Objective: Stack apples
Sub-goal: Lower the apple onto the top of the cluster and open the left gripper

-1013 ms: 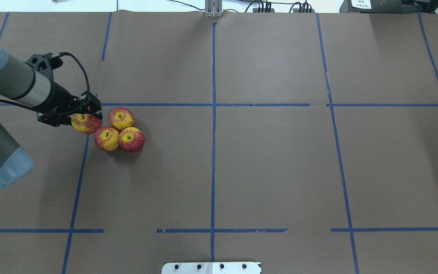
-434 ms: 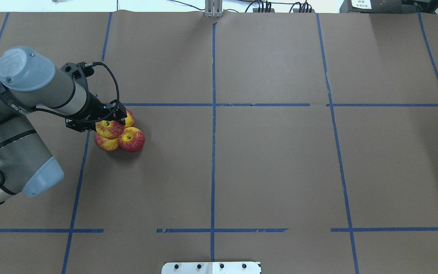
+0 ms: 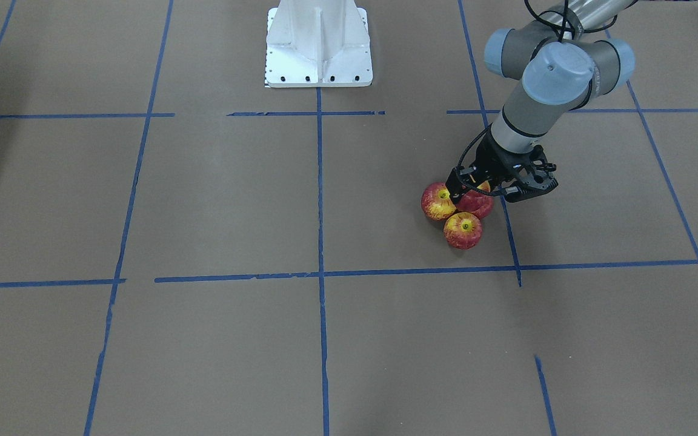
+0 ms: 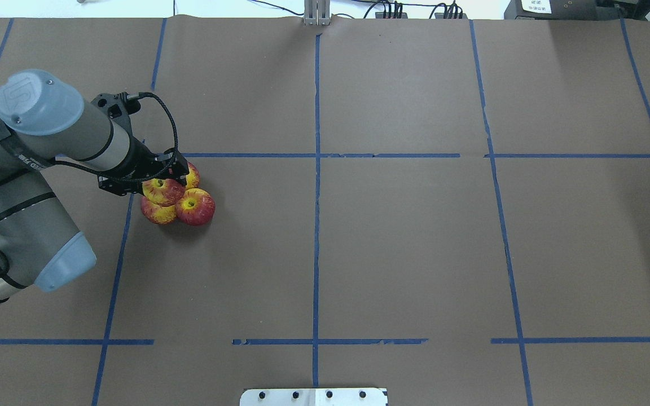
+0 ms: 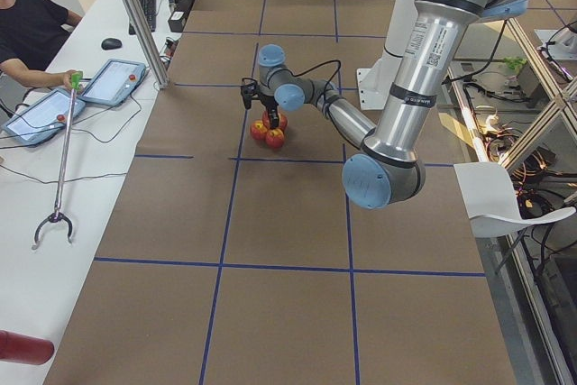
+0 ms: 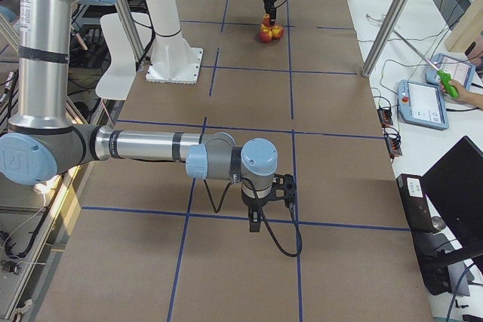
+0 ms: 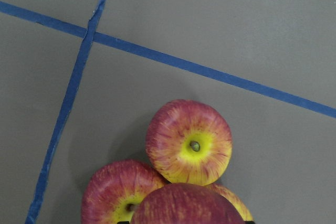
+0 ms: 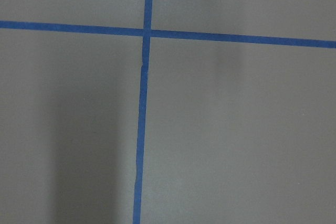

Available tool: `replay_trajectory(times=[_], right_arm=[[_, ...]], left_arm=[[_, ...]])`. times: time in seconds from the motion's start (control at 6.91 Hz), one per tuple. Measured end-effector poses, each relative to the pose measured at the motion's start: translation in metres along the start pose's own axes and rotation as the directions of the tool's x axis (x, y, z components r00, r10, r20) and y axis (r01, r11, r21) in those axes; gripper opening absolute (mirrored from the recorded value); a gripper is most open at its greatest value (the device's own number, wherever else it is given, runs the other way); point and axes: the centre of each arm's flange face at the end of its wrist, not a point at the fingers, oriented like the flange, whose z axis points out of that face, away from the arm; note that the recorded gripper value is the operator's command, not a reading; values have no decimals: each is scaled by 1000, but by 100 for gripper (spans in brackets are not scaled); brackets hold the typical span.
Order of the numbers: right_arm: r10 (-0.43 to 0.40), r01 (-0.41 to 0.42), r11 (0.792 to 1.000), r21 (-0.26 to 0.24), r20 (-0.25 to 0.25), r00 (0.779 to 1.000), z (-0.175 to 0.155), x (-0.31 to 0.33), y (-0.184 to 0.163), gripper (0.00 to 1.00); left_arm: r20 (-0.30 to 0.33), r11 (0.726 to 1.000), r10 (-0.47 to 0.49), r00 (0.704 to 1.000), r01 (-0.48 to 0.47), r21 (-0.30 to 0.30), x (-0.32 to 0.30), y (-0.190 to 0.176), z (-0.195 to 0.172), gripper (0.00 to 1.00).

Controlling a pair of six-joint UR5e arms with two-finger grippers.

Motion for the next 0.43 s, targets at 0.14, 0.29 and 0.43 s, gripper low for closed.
replay_trajectory(times=[0.14, 0.29, 0.43], right_arm=[[0, 0, 1000, 0, 0, 1000, 0, 0, 0, 100], [0, 0, 1000, 0, 0, 1000, 0, 0, 0, 100], [0, 0, 1000, 0, 1, 1000, 0, 0, 0, 100]], left_arm=[[2, 1000, -1, 1000, 1, -1, 2, -1, 2, 13], [3, 1000, 0, 1000, 0, -2, 4, -2, 4, 17], [4, 1000, 1, 1000, -1, -3, 6, -2, 6, 76]])
